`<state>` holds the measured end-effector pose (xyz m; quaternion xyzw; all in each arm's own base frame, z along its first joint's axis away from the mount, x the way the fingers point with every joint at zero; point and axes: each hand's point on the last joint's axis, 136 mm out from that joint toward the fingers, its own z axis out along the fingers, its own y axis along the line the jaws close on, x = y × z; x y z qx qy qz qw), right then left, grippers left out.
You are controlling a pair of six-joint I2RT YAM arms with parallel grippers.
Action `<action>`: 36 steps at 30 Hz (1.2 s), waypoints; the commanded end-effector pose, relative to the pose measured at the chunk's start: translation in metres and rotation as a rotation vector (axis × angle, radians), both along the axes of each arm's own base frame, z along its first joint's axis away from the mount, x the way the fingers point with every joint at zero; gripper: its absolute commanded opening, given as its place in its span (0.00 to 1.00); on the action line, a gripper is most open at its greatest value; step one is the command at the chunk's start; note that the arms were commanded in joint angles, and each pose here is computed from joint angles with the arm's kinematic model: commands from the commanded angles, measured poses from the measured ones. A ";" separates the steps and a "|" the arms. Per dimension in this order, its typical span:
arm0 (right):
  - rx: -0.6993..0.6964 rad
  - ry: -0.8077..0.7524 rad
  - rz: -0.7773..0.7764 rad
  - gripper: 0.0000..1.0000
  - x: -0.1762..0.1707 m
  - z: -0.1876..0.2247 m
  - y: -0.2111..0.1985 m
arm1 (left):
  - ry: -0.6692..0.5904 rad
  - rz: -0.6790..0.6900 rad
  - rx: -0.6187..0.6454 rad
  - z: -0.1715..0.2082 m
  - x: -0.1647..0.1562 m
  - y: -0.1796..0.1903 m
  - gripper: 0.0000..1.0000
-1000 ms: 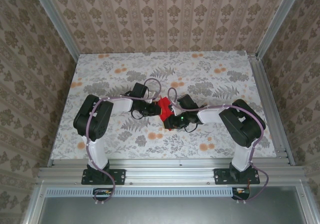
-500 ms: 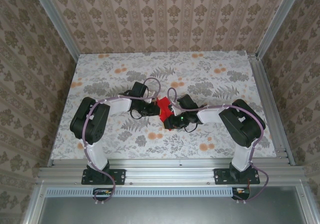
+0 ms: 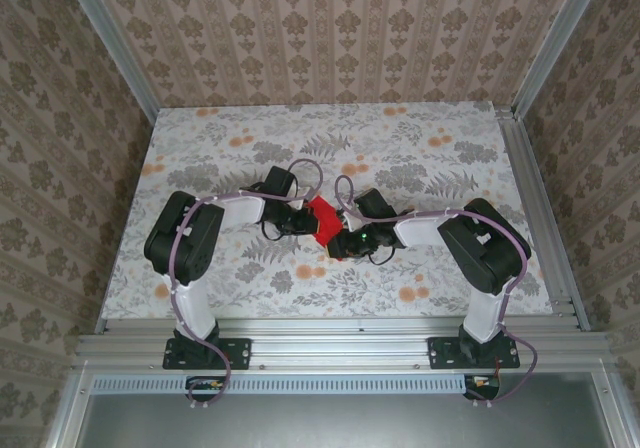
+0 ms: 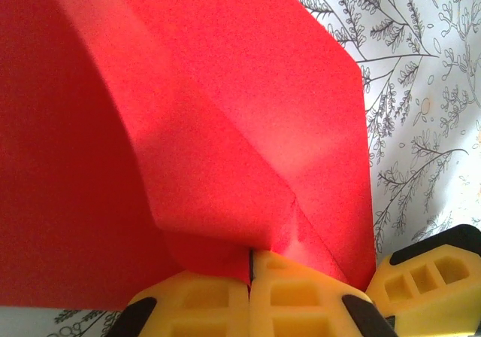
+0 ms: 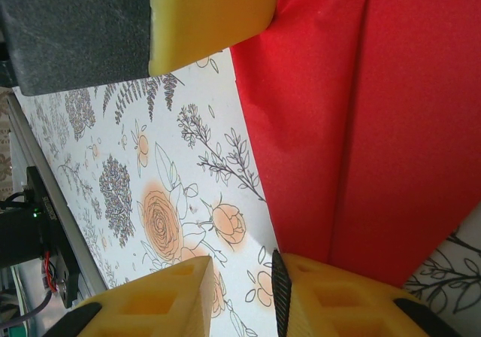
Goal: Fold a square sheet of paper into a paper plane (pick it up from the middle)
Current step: Fourth fold the wing at the center of the table.
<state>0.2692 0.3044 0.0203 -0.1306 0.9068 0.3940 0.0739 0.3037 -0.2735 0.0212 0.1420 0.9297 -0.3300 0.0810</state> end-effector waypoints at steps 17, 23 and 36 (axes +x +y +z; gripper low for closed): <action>-0.260 0.174 0.015 0.31 -0.046 -0.069 -0.039 | -0.086 -0.005 0.049 0.036 0.017 0.010 0.24; -0.261 0.166 0.028 0.31 -0.048 -0.068 -0.037 | -0.148 0.005 0.036 0.076 0.023 0.010 0.32; -0.263 0.153 0.042 0.31 -0.047 -0.066 -0.035 | -0.080 -0.028 -0.027 0.081 0.024 -0.021 0.32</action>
